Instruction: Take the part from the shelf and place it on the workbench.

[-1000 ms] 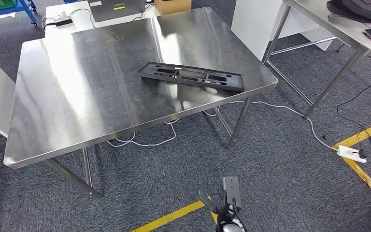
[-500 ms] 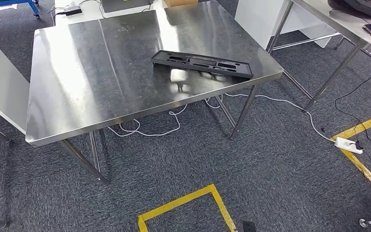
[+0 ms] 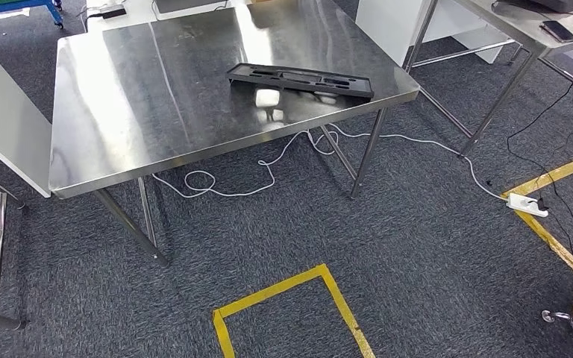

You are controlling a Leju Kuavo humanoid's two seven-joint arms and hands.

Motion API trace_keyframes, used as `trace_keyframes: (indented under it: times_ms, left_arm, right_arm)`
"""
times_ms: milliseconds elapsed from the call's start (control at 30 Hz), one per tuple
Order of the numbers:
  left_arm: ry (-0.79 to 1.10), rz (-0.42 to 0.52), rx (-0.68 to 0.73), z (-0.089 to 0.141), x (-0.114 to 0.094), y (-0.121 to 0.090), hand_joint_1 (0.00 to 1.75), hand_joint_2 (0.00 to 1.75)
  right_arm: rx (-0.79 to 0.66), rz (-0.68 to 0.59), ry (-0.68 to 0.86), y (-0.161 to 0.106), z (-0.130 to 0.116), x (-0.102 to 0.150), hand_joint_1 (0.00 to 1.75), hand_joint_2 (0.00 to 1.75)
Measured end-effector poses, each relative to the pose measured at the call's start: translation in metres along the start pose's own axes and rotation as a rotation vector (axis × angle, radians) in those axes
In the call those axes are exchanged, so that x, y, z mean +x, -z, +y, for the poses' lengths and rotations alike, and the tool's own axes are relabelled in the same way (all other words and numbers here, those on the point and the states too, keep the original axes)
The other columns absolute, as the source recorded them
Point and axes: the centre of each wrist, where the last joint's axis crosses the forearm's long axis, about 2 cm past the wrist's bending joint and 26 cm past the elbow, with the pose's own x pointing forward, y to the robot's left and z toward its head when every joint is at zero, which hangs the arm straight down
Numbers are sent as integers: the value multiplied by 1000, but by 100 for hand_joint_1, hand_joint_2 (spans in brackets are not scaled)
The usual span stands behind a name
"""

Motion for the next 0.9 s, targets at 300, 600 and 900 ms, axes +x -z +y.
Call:
trace_keyframes:
  times_ms: [300, 600, 900]
  left_arm:
    - [27, -16, -34, -1, 1, 0, 0, 0]
    - [91, -27, -54, -2, 1, 0, 0, 0]
    - [111, -23, -55, -2, 2, 1, 0, 0]
  right_arm:
    - [-5, -49, 34, 1, -2, 4, 0, 0]
    - [-24, -139, 74, 4, -6, 18, 0, 0]
    - [-50, -117, 118, 6, -11, 12, 0, 0]
